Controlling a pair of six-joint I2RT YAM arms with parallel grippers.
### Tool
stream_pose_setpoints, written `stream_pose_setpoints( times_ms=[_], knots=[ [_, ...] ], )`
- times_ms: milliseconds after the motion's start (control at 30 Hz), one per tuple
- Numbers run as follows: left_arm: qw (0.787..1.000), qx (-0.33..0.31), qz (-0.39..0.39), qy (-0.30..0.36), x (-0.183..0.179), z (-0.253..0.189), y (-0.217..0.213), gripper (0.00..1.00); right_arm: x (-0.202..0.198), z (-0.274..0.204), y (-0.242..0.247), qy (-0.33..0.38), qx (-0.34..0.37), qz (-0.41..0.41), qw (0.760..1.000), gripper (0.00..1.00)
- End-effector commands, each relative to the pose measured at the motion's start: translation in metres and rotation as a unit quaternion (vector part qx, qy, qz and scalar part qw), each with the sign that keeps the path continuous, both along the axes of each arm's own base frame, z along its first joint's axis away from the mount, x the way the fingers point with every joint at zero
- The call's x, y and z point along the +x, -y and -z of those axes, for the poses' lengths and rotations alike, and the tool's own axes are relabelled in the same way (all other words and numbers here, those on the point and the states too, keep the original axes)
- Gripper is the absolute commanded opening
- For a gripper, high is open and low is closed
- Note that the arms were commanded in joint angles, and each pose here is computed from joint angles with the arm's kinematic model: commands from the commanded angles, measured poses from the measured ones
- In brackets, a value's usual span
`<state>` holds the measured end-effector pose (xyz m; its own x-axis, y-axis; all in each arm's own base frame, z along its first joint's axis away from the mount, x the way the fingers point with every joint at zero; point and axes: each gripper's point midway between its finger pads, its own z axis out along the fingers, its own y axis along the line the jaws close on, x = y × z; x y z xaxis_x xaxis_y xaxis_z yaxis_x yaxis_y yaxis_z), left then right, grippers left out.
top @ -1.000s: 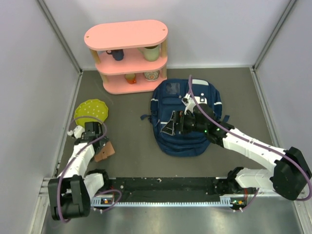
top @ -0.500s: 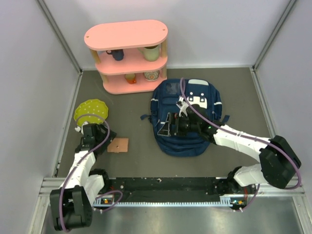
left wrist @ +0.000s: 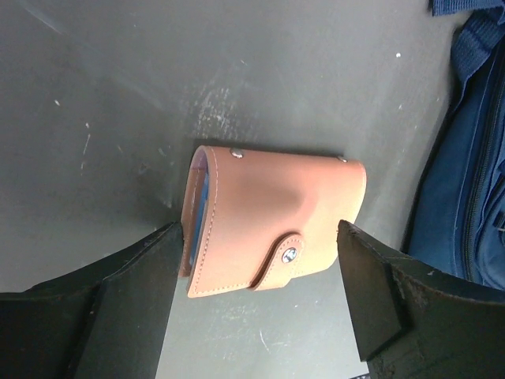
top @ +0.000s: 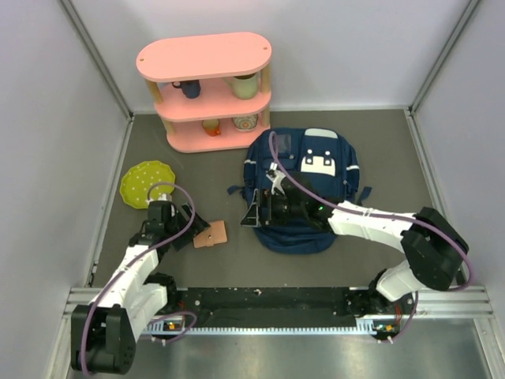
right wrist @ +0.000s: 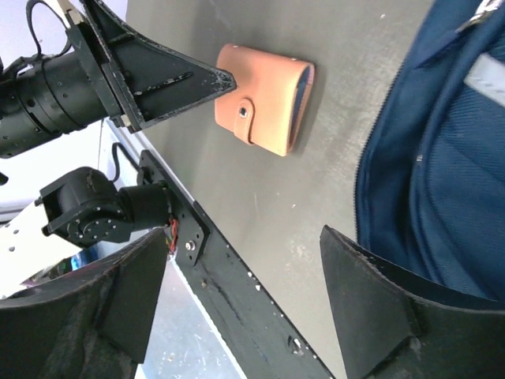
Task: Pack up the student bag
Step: Move the personal item to the center of the board, then pick up the personal item from the center of the board.
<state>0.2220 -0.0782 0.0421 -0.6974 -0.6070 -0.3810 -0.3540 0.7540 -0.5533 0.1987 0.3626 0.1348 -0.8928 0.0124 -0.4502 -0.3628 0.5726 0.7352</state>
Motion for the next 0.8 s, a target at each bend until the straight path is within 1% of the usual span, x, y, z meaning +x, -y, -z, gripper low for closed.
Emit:
stream_pose_setpoints(
  times_ms=[0,133,167,200,233,300,367,433,600,667,700,767],
  knots=[
    [0.999,0.027,0.014,0.019,0.0,-0.009,-0.004,0.82,0.004,-0.027,-0.033,0.011,0.055,0.015,0.998,0.74],
    [0.999,0.043,0.006,0.028,-0.004,-0.011,-0.011,0.82,0.004,-0.015,-0.049,-0.006,0.062,0.022,0.998,0.64],
    [0.999,0.044,0.007,0.031,-0.004,-0.012,-0.011,0.82,0.004,-0.012,-0.052,-0.01,0.061,0.018,0.998,0.56],
    [0.998,0.047,0.009,0.032,-0.005,-0.013,-0.011,0.82,0.006,-0.016,-0.058,-0.006,0.065,0.015,0.998,0.53],
    [0.998,0.047,0.01,0.037,-0.004,-0.014,-0.011,0.82,0.005,-0.006,-0.061,-0.014,0.053,0.013,0.998,0.48],
    [0.998,0.047,0.015,0.047,-0.002,-0.017,-0.01,0.82,0.01,-0.008,-0.07,-0.01,0.052,0.012,0.999,0.46],
    [0.998,0.048,0.017,0.048,-0.001,-0.016,-0.01,0.82,0.013,0.005,-0.075,-0.017,0.037,0.015,0.999,0.47],
    [0.998,0.046,0.02,0.046,0.0,-0.015,-0.009,0.82,0.018,0.006,-0.082,-0.015,0.032,0.021,0.999,0.48],
    [0.997,0.036,0.03,0.053,0.004,-0.019,-0.004,0.81,0.031,0.031,-0.088,-0.023,-0.009,0.046,0.999,0.49],
    [0.997,0.026,0.033,0.061,0.006,-0.022,-0.001,0.78,0.035,0.035,-0.091,-0.019,-0.029,0.057,0.998,0.49],
    [0.997,0.023,0.033,0.066,0.007,-0.024,0.001,0.78,0.033,0.047,-0.09,-0.024,-0.045,0.056,0.997,0.48],
    [0.997,0.006,0.037,0.073,0.008,-0.024,0.006,0.75,0.031,0.051,-0.095,-0.03,-0.045,0.053,0.997,0.47]
  ],
)
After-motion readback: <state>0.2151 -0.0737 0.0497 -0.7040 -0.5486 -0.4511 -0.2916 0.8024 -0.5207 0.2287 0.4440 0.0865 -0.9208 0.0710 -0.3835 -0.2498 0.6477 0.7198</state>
